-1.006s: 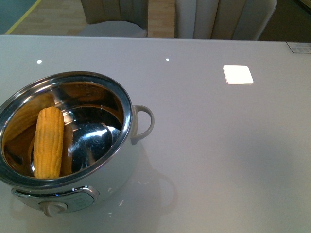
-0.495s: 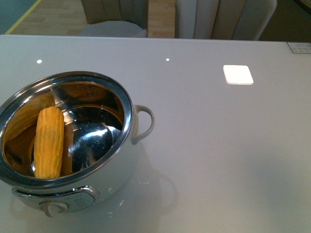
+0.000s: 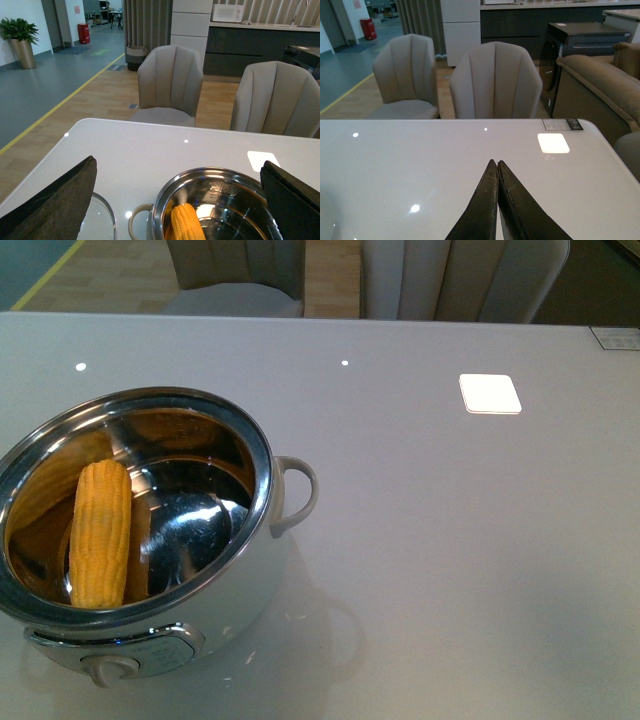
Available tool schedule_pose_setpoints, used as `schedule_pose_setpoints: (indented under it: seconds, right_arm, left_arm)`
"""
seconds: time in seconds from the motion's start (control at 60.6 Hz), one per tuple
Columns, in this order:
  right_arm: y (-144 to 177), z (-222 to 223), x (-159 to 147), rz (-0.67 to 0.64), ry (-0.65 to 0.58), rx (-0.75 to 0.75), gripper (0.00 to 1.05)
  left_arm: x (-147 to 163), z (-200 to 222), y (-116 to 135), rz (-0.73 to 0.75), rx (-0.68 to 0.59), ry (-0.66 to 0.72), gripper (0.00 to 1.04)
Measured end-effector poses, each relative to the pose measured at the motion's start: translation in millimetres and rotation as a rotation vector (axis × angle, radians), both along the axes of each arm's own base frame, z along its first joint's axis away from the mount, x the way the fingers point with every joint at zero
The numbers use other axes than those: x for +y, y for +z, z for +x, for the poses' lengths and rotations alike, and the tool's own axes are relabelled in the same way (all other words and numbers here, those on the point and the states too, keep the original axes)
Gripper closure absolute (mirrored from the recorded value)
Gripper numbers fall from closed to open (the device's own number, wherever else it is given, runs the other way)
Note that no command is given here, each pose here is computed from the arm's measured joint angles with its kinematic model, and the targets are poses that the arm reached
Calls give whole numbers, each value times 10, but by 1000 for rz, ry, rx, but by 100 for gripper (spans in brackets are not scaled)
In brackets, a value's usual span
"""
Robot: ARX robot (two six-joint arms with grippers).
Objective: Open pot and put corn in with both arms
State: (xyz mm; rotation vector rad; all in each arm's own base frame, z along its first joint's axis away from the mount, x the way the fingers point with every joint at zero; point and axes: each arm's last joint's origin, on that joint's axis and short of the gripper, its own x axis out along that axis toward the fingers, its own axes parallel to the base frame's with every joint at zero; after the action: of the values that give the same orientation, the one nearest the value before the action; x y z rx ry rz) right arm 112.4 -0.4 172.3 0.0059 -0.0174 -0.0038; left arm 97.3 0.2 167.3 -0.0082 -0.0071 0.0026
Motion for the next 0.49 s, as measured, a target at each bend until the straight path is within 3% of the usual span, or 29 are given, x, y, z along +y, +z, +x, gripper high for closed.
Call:
schedule_pose_setpoints:
  seconds: [0.495]
  right_arm:
    - [-32, -152, 2, 0, 2, 5, 103]
  left_arm:
    - [0, 0, 0, 0, 0, 0, 7]
